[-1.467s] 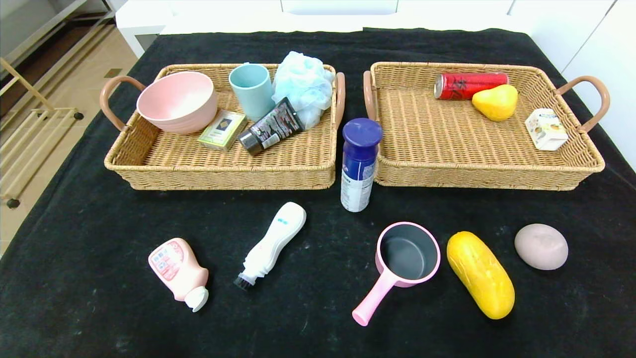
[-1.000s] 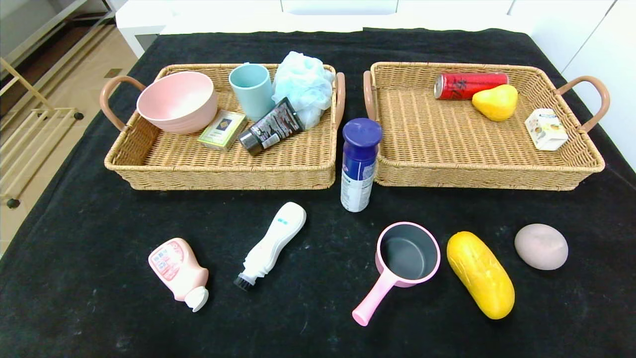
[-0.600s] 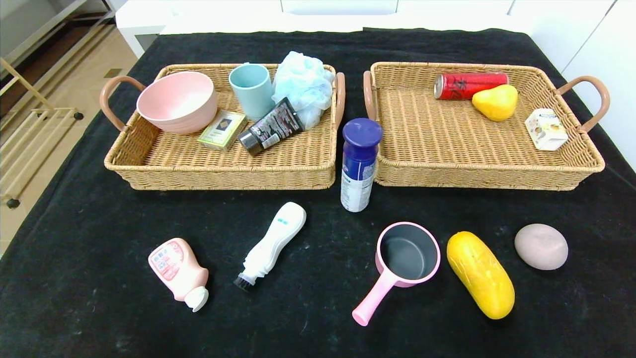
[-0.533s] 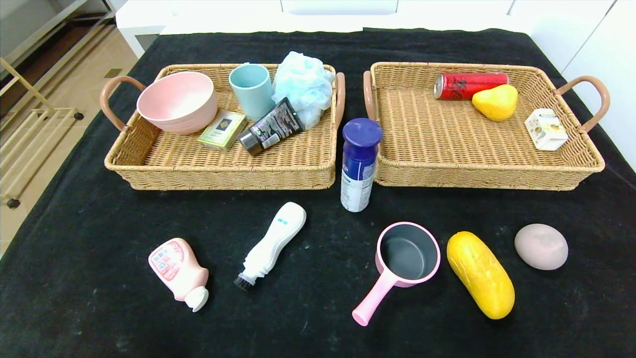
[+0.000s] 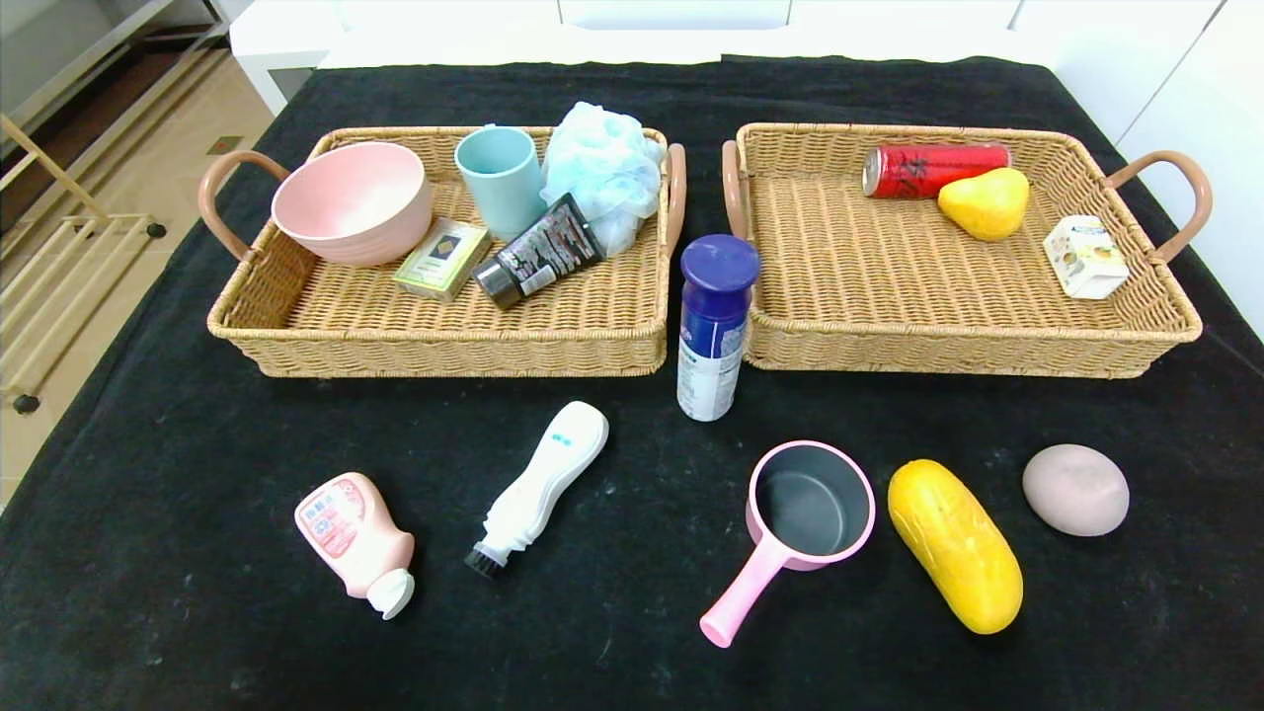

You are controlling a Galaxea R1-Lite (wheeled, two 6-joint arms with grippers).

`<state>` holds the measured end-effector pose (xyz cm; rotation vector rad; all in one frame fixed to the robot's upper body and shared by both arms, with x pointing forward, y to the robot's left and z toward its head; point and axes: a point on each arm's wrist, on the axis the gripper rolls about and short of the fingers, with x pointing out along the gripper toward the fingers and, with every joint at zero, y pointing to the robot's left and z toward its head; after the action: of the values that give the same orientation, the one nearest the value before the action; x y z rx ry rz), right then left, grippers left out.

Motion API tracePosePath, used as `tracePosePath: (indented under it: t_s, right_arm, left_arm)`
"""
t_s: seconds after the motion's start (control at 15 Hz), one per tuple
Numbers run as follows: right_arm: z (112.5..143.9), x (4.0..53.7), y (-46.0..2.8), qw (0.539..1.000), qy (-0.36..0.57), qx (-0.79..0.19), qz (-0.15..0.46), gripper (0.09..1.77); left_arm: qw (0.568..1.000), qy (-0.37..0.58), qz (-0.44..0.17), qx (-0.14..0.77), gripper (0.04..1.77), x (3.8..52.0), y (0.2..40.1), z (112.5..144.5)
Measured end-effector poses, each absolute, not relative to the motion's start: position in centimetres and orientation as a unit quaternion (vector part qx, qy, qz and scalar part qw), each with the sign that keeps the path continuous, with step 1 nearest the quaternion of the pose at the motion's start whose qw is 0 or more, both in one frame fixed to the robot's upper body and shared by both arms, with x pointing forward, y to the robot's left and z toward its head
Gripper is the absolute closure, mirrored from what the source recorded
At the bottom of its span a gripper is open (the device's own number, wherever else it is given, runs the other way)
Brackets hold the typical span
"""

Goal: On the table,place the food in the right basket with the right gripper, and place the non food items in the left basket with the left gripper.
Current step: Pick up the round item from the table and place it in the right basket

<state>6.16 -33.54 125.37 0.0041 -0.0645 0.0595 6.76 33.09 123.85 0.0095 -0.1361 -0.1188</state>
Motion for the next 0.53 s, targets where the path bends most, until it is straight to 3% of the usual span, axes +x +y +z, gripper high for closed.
tracePosePath:
  t_s: [0.53]
  right_arm:
    - [131.8, 11.4, -33.2, 0.992, -0.055, 0.032, 0.105, 0.15]
  left_arm:
    - [0.979, 0.021, -0.204, 0.001, 0.09, 11.5, 32.4, 130.2]
